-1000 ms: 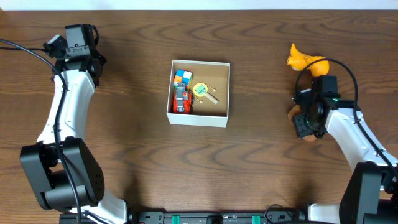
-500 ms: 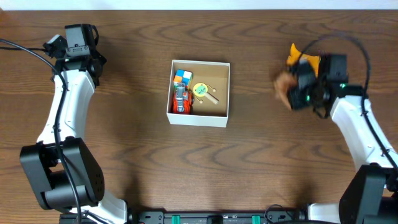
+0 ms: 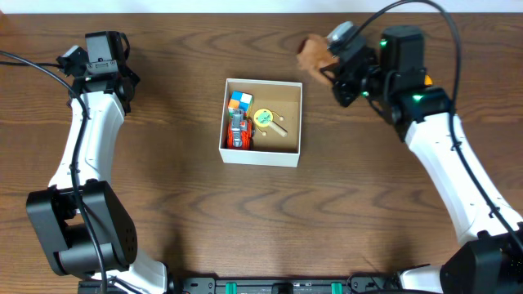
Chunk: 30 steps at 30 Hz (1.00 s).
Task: Pack container
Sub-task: 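Lift the brown plush toy with the right gripper toward the box, then lower the plush toy into the box and open the right gripper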
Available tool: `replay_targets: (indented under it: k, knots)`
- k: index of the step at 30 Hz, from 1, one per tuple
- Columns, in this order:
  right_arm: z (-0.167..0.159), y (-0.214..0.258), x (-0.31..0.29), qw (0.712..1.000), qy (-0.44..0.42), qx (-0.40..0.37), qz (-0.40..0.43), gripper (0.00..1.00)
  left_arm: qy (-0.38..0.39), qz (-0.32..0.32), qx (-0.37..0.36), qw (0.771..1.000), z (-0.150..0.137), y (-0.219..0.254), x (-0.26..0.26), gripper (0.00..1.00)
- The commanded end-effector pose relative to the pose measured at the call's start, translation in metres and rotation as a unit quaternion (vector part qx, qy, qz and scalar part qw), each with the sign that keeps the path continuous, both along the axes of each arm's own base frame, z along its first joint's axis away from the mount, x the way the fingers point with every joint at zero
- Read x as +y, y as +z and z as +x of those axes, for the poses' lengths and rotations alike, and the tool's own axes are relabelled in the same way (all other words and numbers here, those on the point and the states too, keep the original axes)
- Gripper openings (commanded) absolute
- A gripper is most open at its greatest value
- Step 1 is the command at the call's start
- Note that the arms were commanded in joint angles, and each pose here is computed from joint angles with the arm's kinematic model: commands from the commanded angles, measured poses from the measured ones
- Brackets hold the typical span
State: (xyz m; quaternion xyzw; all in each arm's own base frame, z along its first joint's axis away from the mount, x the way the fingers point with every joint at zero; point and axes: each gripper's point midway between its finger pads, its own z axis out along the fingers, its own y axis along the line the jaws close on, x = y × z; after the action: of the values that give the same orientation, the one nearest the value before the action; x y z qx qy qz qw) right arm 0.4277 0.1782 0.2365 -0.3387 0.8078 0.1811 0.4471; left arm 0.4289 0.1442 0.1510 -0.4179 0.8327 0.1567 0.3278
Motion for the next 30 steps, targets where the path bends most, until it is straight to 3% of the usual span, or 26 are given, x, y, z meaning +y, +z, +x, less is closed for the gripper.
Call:
replay_targets:
  k: [1,8,17,30]
  knots:
    - [-0.014,0.007,0.033,0.995,0.087,-0.043,-0.018,0.01,0.002,0.014,-0.017,1.000,0.001,0.020,0.004,0.98]
    - [-0.032,0.005,0.061,0.984,0.156,-0.075,-0.047,0.01,0.002,0.014,-0.018,1.000,0.001,0.020,0.004,0.98]
    - [-0.067,-0.039,0.076,0.979,0.192,0.023,-0.070,0.01,0.002,0.014,-0.018,1.000,0.001,0.020,0.004,0.98]
    - [-0.089,-0.111,0.107,0.959,0.239,0.115,-0.095,0.01,0.002,0.014,-0.018,1.000,0.001,0.020,0.004,0.98]
